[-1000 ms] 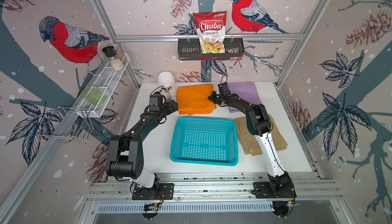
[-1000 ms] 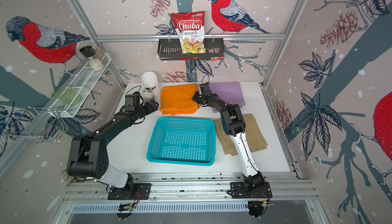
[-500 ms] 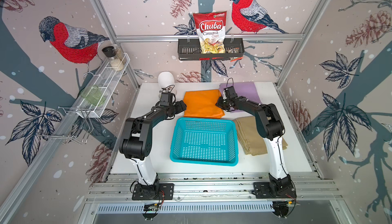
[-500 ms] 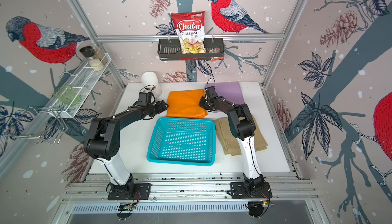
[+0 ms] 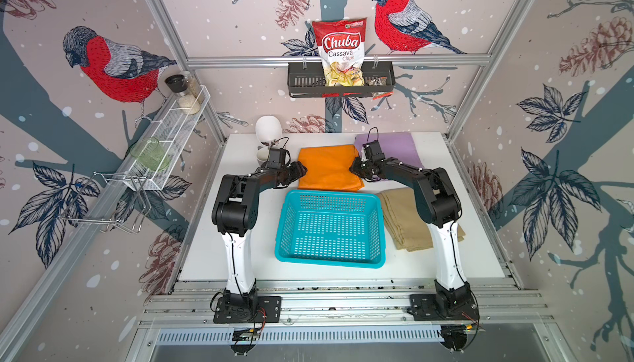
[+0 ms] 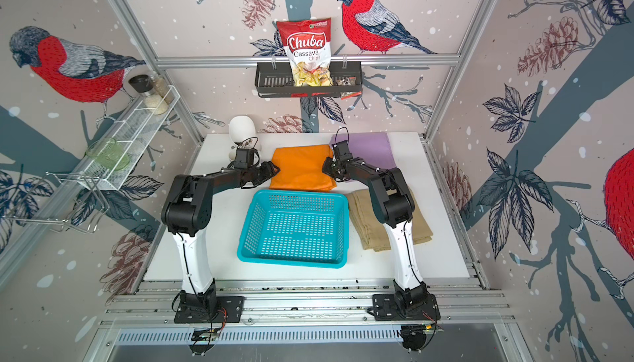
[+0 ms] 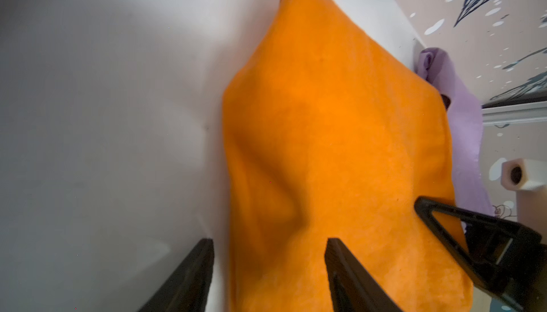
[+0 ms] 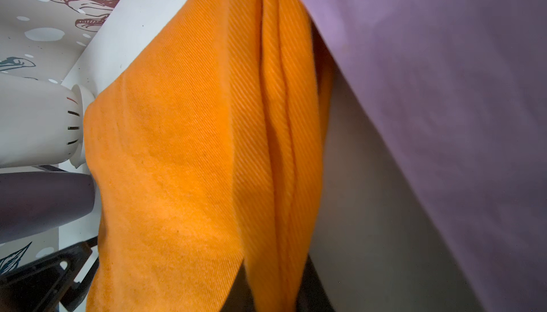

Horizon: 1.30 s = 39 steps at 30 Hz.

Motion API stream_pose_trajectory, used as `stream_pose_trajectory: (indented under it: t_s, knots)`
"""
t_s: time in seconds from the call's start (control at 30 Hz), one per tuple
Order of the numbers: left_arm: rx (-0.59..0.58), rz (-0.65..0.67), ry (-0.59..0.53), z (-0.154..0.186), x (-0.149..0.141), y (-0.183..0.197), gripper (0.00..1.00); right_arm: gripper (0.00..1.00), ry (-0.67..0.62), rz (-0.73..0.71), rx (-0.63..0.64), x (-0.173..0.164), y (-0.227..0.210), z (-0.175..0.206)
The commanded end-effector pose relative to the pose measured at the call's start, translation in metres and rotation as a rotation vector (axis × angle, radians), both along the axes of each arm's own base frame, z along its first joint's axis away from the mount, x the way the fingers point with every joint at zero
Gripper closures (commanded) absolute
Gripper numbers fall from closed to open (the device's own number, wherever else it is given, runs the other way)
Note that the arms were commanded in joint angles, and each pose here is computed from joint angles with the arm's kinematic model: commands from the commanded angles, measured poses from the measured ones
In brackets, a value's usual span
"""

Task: Put the folded long pants in the basket
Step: Pick up the long pant at the center of the board, then place the long pant in the basket.

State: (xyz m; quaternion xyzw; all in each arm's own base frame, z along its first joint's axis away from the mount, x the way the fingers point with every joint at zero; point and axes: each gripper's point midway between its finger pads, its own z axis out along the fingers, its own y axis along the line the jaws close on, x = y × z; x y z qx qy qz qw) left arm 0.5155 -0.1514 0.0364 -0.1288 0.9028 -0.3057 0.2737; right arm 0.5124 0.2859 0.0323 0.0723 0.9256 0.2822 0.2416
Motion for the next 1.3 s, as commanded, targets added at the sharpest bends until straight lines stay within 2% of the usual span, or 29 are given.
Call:
stream_pose_trajectory:
  t_s: [0.0, 0.1, 0.13, 0.23, 0.4, 0.53, 0.7, 0.87, 1.07, 1.27]
  knots:
    - [-0.014, -0.004, 0.144, -0.033, -0.020, -0.010, 0.40, 1.00, 0.019, -0.011, 0.002, -0.003, 0.006, -0.008]
    - [-0.025, -0.007, 0.136, -0.033, -0.015, -0.017, 0.50, 1.00, 0.024, -0.016, 0.011, -0.002, 0.009, -0.011]
    - [-0.028, -0.009, 0.130, -0.031, -0.013, -0.018, 0.57, 1.00, 0.025, -0.018, 0.015, -0.001, 0.010, -0.012]
    - [-0.038, -0.022, 0.115, -0.021, -0.003, -0.023, 1.00, 1.00, 0.017, -0.021, 0.023, 0.005, 0.013, -0.009]
    - [-0.060, -0.053, 0.061, 0.018, 0.027, -0.035, 1.00, 1.00, -0.031, -0.028, 0.052, 0.026, 0.016, 0.018]
    - [-0.064, -0.079, -0.036, 0.073, 0.048, -0.046, 1.00, 1.00, -0.090, -0.047, 0.077, 0.047, 0.007, 0.057]
    - [-0.081, -0.094, -0.123, 0.129, 0.057, -0.050, 1.00, 1.00, -0.161, -0.056, 0.100, 0.061, -0.008, 0.104]
    - [-0.097, -0.109, -0.165, 0.168, 0.046, -0.051, 1.00, 1.00, -0.202, -0.052, 0.097, 0.050, -0.016, 0.142]
    - [-0.112, -0.134, -0.210, 0.201, 0.011, -0.051, 1.00, 1.00, -0.259, -0.027, 0.086, 0.015, -0.012, 0.185]
    - [-0.109, -0.111, -0.240, 0.205, -0.019, -0.043, 1.00, 1.00, -0.315, 0.015, 0.118, -0.017, 0.010, 0.223]
